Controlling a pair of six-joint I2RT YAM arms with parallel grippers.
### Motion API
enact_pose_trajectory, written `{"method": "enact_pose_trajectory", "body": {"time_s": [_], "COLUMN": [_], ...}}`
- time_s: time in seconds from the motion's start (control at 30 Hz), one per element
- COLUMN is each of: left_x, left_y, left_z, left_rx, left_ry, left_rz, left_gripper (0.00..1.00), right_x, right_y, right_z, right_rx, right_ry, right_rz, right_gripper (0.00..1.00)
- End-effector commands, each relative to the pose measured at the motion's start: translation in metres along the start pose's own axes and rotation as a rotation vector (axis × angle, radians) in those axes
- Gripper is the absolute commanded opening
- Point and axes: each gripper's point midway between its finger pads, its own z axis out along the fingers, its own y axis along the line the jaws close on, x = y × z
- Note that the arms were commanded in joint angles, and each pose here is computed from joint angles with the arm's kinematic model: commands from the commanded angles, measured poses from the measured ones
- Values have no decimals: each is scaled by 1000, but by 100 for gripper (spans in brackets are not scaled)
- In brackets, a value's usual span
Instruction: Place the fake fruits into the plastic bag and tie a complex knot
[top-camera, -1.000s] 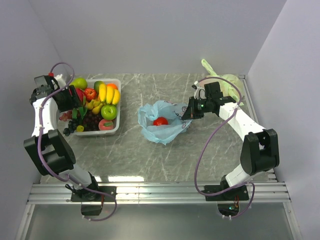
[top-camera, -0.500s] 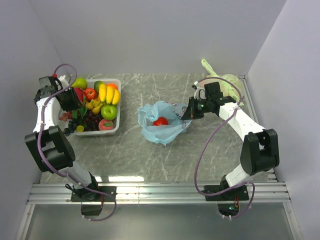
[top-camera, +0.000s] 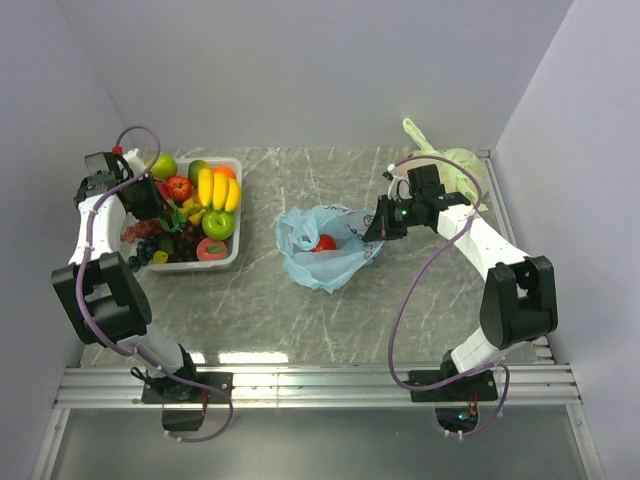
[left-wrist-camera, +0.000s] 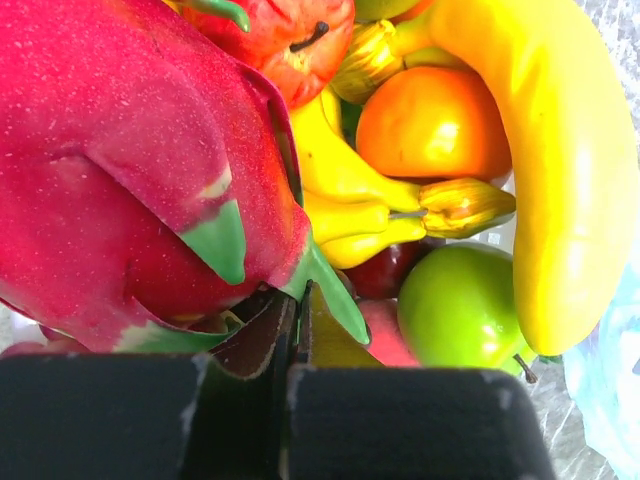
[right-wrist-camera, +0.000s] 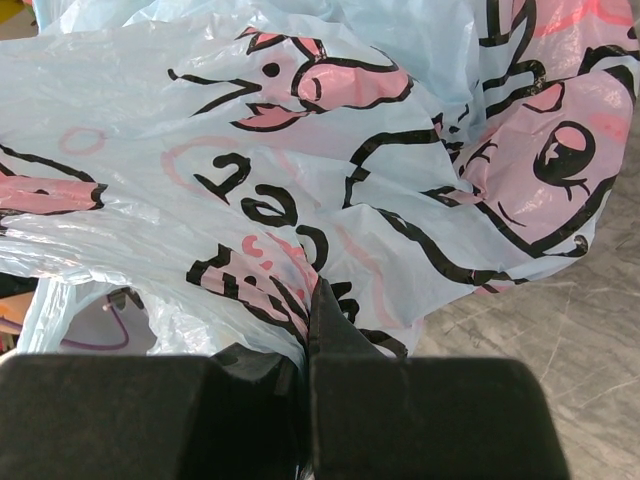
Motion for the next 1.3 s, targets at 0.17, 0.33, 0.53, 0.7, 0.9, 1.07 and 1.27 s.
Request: {"method": "enact_pose_trajectory", "body": {"time_s": [0.17,0.33,0.53,0.7,0.9,1.07,1.27], "left_x": [-28,-49,-66,-57,-3,58,126], "left_y": [-19,-32,-62,-107,-176,-227,-258], "left_z": [-43,-70,-98,-122,-138,-148,-157], "left_rx": [1,8,86,217,401,572,729], "left_ry": [-152,-222,-273,-249,-144,-58,92], "left_rz": [68,135,202,299,415,483,576], "left_gripper": [0,0,0,0,0,1,1], "right_x": [-12,-11,-13,-15,-22,-28,-35], "right_y": [9,11,11,13,19,23,28], "right_z": [-5,-5,-6,-7,-8,-9,-9], "right_rx": [-32,-38,-33,-40,-53,-63,-86], "right_ry": [-26,-26,-42,-52,-81,-117,-142], "right_rz": [-34,-33,-28,-9,14,52,99], "right_gripper": [0,0,0,0,0,0,0]}}
